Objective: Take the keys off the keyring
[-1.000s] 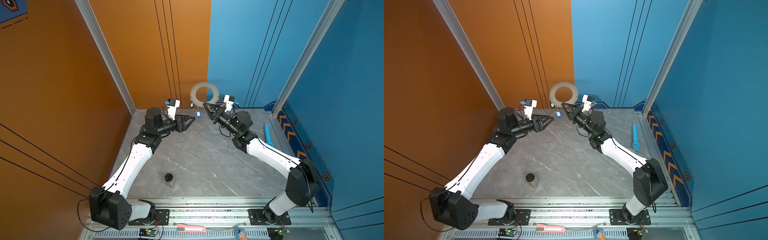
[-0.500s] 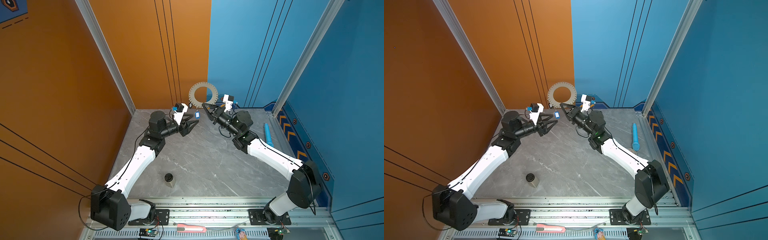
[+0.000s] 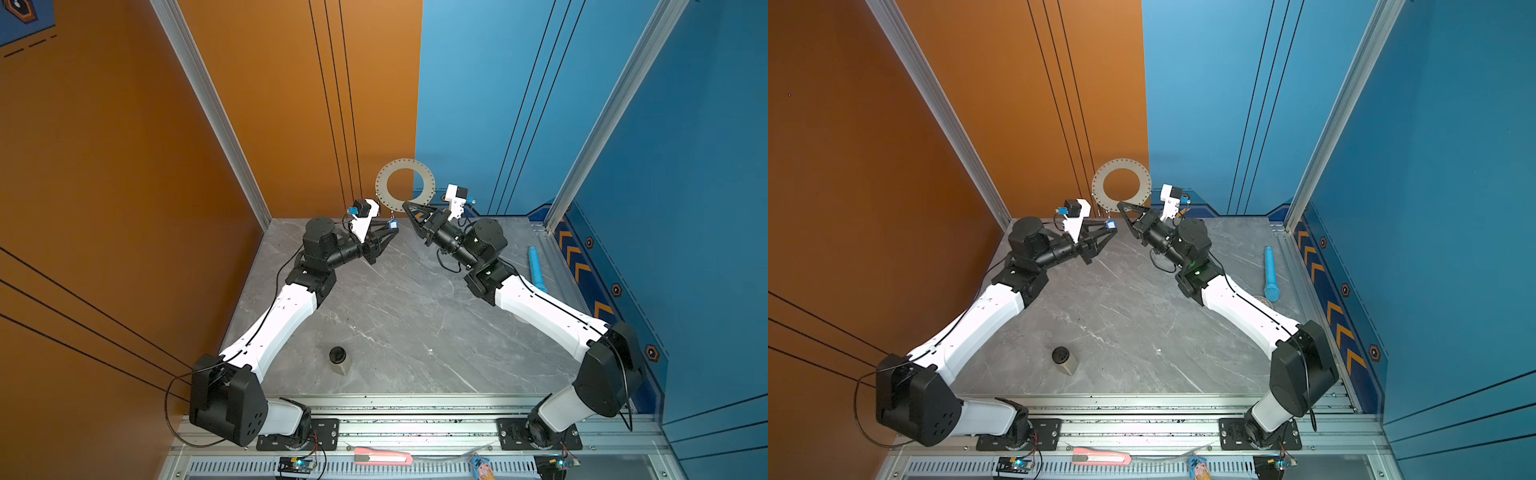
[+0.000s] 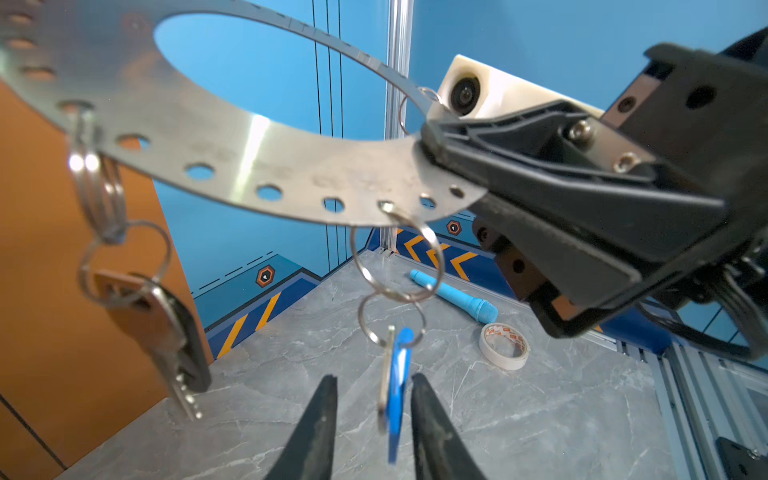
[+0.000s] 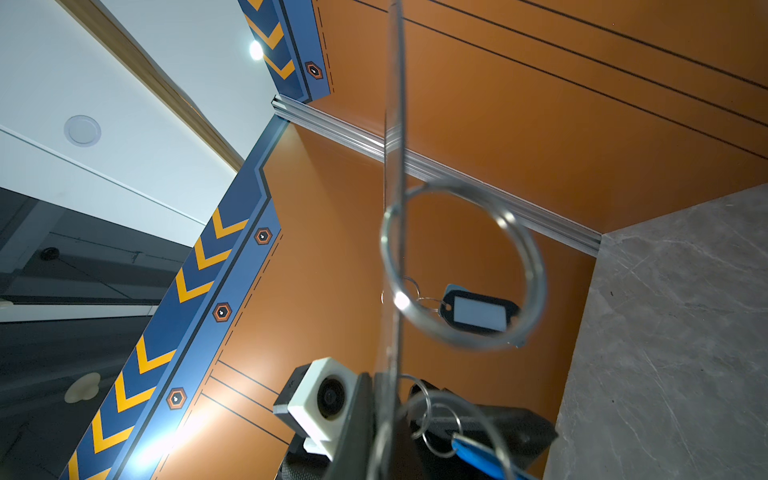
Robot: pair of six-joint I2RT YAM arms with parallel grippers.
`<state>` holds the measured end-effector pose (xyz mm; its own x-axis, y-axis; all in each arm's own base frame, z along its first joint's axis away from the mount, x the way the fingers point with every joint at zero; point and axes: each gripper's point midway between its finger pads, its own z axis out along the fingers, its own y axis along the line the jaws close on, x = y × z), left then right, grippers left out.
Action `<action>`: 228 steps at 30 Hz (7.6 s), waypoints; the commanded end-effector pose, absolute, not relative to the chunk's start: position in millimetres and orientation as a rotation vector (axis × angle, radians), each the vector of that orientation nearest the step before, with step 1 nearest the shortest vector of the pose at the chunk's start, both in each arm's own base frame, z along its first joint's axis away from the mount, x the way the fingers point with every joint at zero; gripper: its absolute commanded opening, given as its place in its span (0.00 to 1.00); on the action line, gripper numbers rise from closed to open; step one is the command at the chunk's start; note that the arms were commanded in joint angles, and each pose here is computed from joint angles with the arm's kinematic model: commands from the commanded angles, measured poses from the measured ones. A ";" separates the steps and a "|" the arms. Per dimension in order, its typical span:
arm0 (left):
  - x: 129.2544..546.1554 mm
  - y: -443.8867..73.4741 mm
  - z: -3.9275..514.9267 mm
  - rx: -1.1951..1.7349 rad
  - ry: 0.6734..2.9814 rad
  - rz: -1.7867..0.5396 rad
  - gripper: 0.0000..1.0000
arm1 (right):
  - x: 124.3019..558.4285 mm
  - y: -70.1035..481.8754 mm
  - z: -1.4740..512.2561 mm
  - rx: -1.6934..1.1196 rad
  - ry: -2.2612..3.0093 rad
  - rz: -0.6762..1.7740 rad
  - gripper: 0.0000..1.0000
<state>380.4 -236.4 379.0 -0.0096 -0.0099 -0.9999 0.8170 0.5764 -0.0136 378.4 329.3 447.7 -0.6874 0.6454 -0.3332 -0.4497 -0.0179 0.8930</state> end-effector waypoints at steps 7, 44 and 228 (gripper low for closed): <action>384.3 -239.0 404.0 0.727 1.372 -0.751 0.24 | 371.9 324.6 483.9 0.139 1.397 1.836 0.00; 355.3 -211.4 386.2 0.887 1.614 -0.515 0.00 | 371.3 302.1 436.7 0.222 1.483 1.729 0.05; 277.9 -228.8 331.8 1.678 1.602 -0.212 0.00 | 271.7 396.5 321.3 -1.110 1.844 1.420 0.00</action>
<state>295.0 -205.5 328.3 0.1315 0.8259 -0.5483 0.8731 0.1655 0.4586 280.9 387.0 318.1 -0.5465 -0.2604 -0.7960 -0.8370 0.1376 0.5296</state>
